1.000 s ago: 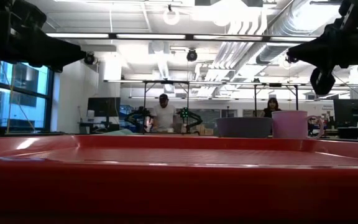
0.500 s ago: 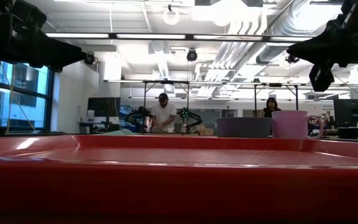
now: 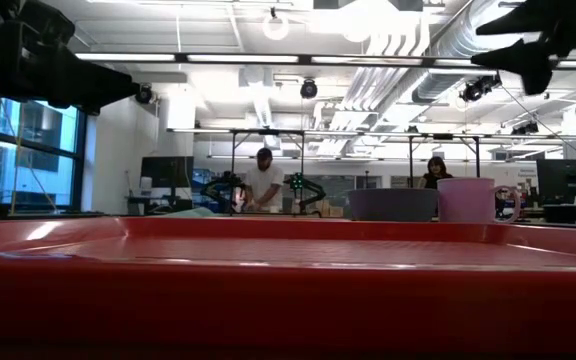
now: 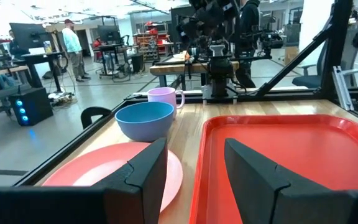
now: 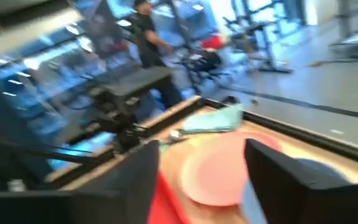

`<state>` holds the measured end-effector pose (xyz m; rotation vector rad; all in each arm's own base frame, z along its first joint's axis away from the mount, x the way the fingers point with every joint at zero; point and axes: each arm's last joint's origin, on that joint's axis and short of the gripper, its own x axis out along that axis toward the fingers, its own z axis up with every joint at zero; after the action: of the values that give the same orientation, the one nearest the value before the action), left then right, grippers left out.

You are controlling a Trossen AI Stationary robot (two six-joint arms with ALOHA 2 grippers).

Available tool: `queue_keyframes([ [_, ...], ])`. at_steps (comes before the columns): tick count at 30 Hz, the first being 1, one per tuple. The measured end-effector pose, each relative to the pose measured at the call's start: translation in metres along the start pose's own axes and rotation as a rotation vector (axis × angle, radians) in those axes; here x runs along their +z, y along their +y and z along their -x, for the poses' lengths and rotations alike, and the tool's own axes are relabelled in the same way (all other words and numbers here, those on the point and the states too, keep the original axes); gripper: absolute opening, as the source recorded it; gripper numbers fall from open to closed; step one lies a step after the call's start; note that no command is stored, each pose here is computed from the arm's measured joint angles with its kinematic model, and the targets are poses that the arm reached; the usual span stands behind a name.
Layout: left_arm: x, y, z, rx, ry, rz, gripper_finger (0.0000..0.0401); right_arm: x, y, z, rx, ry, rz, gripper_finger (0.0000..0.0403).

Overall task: Set up tray
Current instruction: Put the purple cup on top right of the red serving tray

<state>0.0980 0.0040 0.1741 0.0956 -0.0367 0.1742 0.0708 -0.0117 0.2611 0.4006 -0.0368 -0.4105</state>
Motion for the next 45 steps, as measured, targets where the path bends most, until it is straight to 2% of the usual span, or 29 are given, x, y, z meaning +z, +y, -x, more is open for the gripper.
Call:
queue_keyframes([
  [3, 0.000, 0.000, 0.000, 0.009, 0.001, 0.000, 0.0193, 0.018, 0.002, 0.005, -0.128, 0.054, 0.068, 0.0282],
  [5, 0.000, 0.000, 0.000, 0.009, 0.001, 0.000, 0.0193, 0.031, 0.005, 0.008, -0.229, 0.079, 0.109, 0.0300],
  [9, -0.001, 0.000, 0.000, 0.010, 0.009, -0.001, 0.0193, 0.051, 0.010, 0.009, -0.387, 0.162, 0.185, 0.0309],
  [14, -0.001, 0.000, 0.000, 0.013, 0.009, -0.001, 0.0193, 0.062, 0.017, 0.000, -0.543, 0.371, 0.202, 0.0309],
  [19, -0.001, 0.001, 0.000, 0.019, 0.009, -0.001, 0.0193, 0.074, 0.026, -0.023, -0.605, 0.483, 0.146, 0.0309],
  [23, -0.001, 0.001, 0.000, 0.019, 0.009, 0.000, 0.0193, 0.081, 0.027, -0.041, -0.671, 0.560, 0.049, 0.0309],
  [29, -0.001, 0.001, 0.000, 0.019, 0.009, 0.000, 0.0193, 0.073, 0.013, -0.063, -0.808, 0.709, -0.077, 0.0309],
  [35, -0.001, 0.001, 0.000, 0.018, 0.009, 0.000, 0.0193, 0.068, -0.006, -0.073, -0.962, 0.801, -0.162, 0.0299],
  [40, -0.001, 0.001, 0.000, 0.019, 0.009, 0.000, 0.0193, 0.068, -0.018, -0.079, -0.993, 0.856, -0.195, 0.0286],
  [45, -0.001, 0.001, 0.000, 0.019, 0.009, 0.000, 0.0193, 0.068, -0.027, -0.087, -1.017, 0.853, -0.191, 0.0286],
])
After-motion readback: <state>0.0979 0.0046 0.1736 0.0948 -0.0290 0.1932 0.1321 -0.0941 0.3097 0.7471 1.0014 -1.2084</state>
